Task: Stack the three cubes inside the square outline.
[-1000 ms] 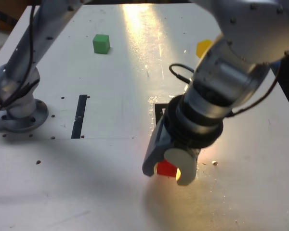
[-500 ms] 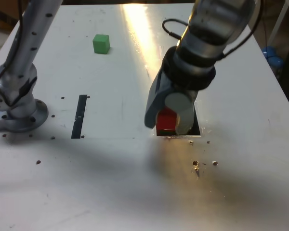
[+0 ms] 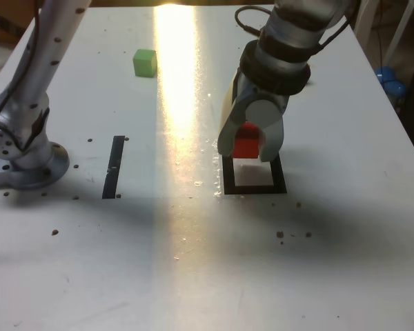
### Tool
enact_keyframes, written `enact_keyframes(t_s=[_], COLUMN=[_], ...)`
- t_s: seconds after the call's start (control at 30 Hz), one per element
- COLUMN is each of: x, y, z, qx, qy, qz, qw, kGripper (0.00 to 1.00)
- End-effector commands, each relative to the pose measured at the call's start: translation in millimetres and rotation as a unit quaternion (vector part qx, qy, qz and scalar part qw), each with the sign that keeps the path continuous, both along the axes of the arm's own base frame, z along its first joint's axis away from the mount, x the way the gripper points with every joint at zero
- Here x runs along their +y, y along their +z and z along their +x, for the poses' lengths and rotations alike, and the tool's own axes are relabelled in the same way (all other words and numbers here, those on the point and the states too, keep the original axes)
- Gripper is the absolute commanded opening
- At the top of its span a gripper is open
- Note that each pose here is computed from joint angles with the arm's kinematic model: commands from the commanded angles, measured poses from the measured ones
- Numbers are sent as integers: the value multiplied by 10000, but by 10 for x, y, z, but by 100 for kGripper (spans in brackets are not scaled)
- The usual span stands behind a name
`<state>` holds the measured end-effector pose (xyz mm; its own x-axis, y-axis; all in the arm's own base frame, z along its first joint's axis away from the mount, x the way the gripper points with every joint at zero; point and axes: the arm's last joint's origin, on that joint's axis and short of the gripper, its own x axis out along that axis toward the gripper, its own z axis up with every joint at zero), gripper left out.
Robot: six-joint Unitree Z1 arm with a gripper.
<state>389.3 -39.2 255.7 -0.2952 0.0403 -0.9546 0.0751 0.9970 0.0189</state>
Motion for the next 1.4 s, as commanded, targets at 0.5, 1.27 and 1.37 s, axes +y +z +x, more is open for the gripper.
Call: enact_keyframes(t_s=[0.5,1.27,1.37], x=[37,60,86], y=[-281,-377,-340], z=[166,194,181], qx=[119,124,90], qy=[10,-72,-64], qz=[-195,-306,-266], qw=[9997,9994,9996], kGripper=[30,99,99])
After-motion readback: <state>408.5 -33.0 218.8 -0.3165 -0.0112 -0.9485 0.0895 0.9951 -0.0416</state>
